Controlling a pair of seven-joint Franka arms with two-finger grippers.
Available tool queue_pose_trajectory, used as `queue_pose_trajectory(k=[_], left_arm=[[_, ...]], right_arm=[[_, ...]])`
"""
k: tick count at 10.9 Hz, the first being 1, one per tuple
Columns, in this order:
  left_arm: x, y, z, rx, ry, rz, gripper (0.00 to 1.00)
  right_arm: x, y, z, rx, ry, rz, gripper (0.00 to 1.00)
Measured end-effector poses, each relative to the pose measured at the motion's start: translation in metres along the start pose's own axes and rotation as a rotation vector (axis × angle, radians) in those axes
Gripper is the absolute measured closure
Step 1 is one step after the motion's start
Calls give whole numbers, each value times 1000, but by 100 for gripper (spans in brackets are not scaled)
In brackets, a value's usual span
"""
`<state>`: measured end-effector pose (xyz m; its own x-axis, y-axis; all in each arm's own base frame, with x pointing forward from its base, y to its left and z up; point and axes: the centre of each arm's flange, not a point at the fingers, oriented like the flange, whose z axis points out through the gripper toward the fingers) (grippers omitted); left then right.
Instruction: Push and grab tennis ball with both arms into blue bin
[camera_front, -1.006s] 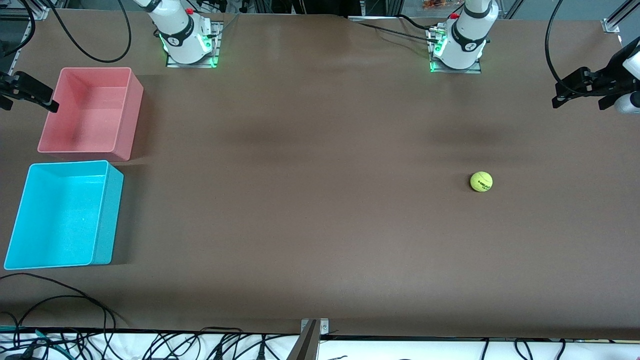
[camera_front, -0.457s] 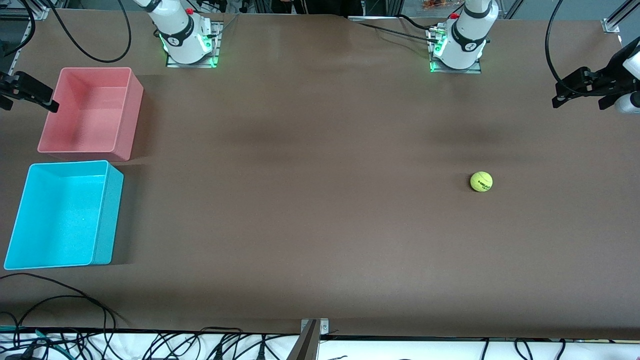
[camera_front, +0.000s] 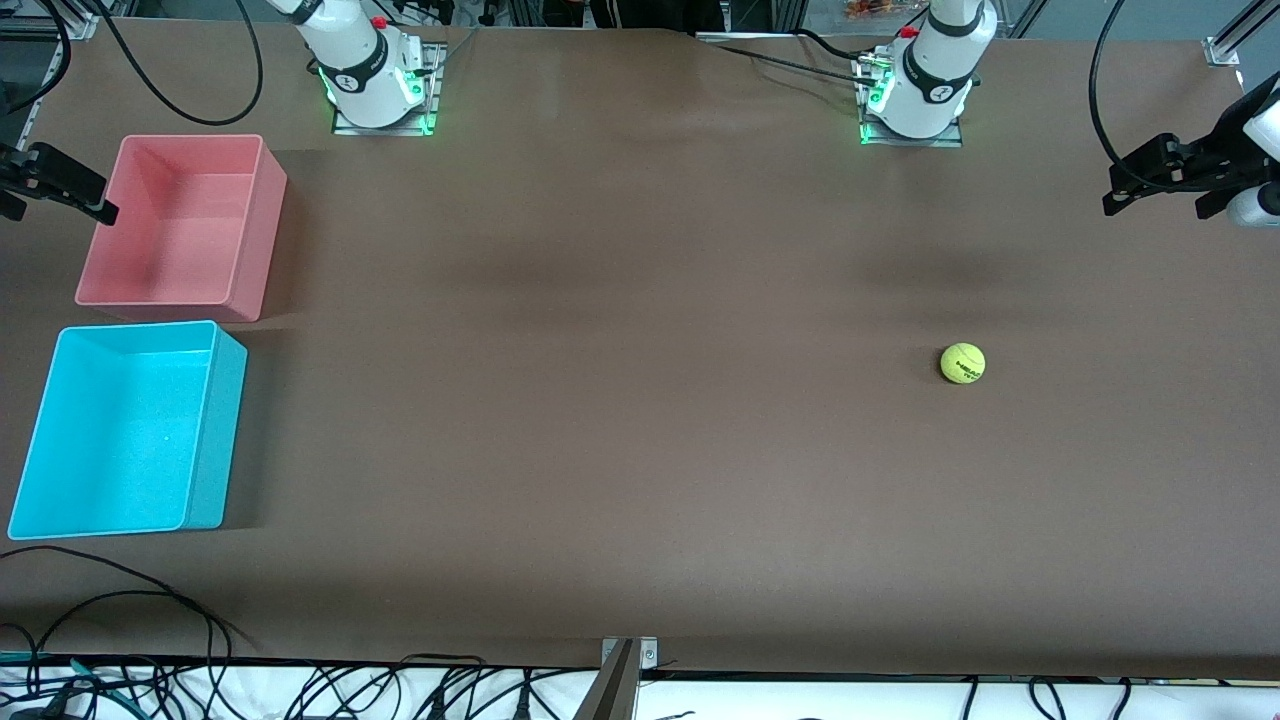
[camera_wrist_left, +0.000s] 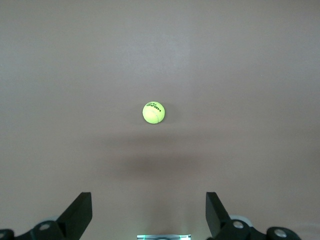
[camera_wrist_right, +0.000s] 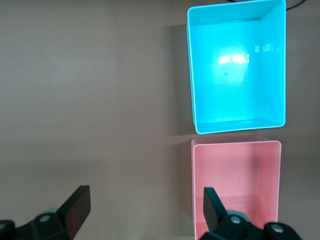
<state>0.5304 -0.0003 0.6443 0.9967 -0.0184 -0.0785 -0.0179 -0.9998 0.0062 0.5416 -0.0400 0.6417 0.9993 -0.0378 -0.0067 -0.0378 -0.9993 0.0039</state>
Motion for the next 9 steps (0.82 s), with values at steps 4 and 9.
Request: queue_pose_trajectory(k=[4, 9], left_arm=[[0, 2, 0, 0, -3, 3, 0], [2, -2, 12, -1, -34, -3, 0]], right_arm=[[0, 0, 0, 0, 0, -1, 0], [0, 0, 0, 1, 0, -1, 0]])
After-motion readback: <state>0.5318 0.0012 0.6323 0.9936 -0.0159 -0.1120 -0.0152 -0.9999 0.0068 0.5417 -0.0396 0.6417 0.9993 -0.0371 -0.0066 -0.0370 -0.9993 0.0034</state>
